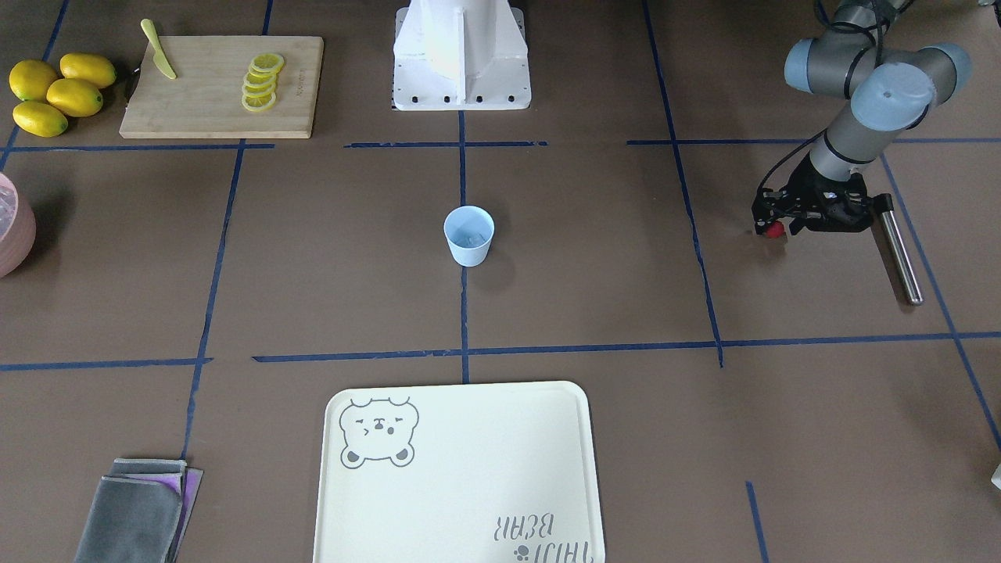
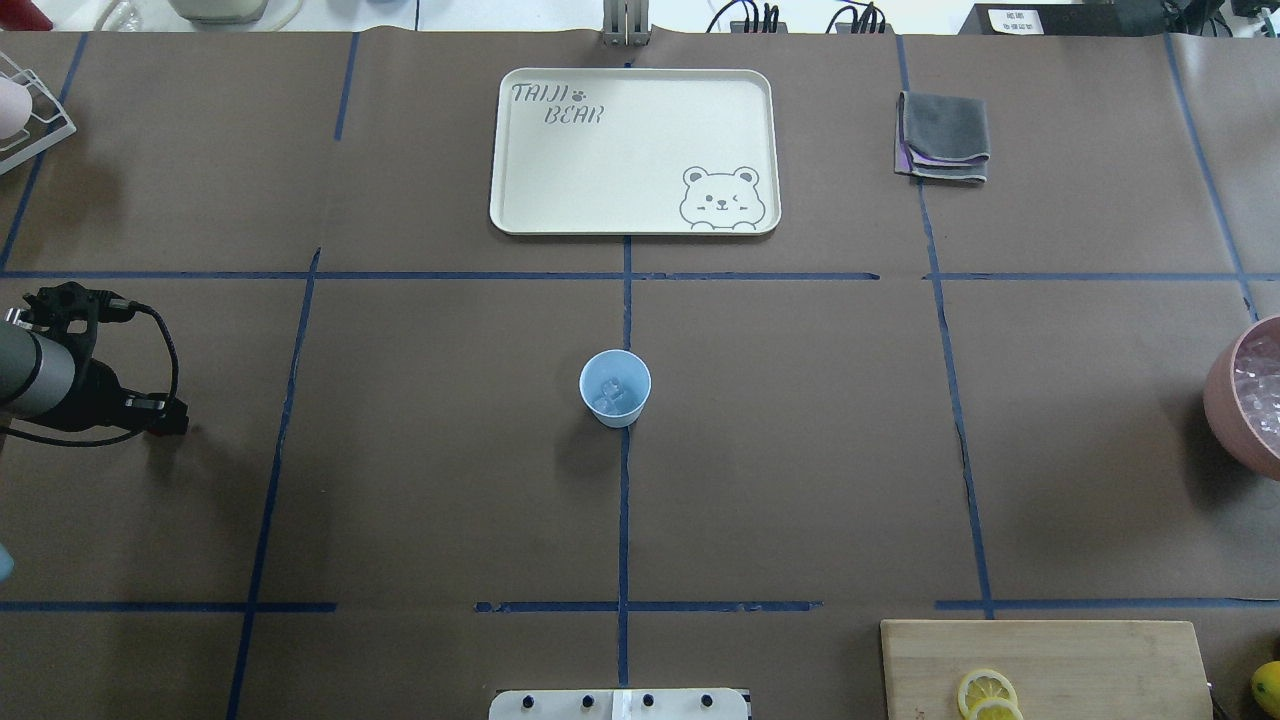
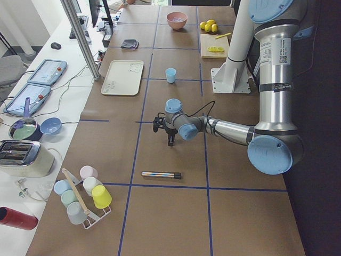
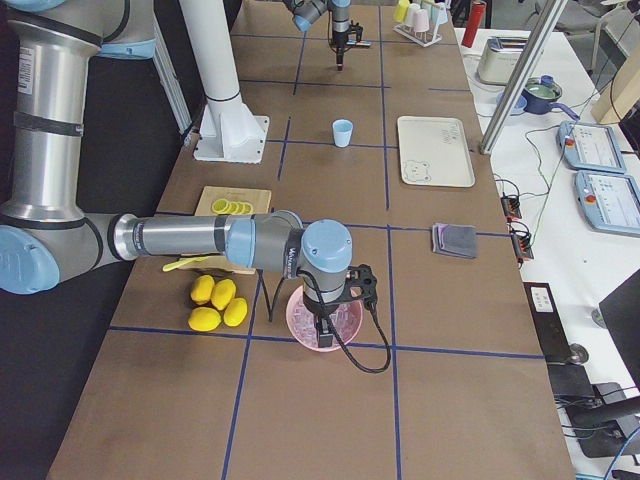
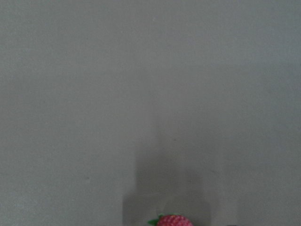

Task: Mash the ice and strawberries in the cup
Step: 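Carry the strawberry with the left gripper over the cup and release it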

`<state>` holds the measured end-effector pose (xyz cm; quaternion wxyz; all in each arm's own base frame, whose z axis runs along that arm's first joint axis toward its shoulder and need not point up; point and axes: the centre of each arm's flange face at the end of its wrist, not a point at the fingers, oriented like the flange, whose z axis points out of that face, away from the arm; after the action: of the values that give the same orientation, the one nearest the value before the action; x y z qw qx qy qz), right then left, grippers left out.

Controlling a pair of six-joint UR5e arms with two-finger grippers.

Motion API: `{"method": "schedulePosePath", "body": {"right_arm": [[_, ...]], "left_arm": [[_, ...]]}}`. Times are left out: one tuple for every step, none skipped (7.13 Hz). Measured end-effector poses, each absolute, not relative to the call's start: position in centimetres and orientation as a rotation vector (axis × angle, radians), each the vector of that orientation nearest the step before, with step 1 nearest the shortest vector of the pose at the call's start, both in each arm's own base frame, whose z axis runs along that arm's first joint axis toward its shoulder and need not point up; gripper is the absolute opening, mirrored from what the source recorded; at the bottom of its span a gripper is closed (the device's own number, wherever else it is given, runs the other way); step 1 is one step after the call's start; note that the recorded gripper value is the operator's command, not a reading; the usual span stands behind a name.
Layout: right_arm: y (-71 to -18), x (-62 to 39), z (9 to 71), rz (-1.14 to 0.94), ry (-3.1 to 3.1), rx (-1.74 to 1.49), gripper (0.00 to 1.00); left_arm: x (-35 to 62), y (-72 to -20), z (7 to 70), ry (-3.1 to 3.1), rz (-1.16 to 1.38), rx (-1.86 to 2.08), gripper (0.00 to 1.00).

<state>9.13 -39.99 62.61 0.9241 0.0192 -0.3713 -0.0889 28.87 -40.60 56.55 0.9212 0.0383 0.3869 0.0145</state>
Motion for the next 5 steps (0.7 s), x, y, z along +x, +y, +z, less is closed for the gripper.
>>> {"method": "schedulePosePath", "body": {"right_arm": [[-40.0,9.1,62.6,-0.182,-0.762,0.039,0.99],[-40.0,9.1,62.5,-0.183,-0.762,0.041,0.99],[-40.0,9.1,62.5,-0.184,-0.761,0.042,0.99],[-40.1,9.1,62.4,-0.184,-0.761,0.043,0.99],[-40.1,9.1,62.4,-0.184,-0.761,0.044,0.99]], "left_arm": [[28.9,-40.6,56.4,0.796,0.032,0.080,0.00],[28.7,-40.6,55.7,0.802,0.034,0.085,0.00],[28.5,-40.5,54.5,0.815,0.039,0.084,0.00],[27.9,-40.5,52.3,0.824,0.037,0.072,0.00],[26.8,-40.3,49.0,0.824,0.025,0.053,0.00]]}}
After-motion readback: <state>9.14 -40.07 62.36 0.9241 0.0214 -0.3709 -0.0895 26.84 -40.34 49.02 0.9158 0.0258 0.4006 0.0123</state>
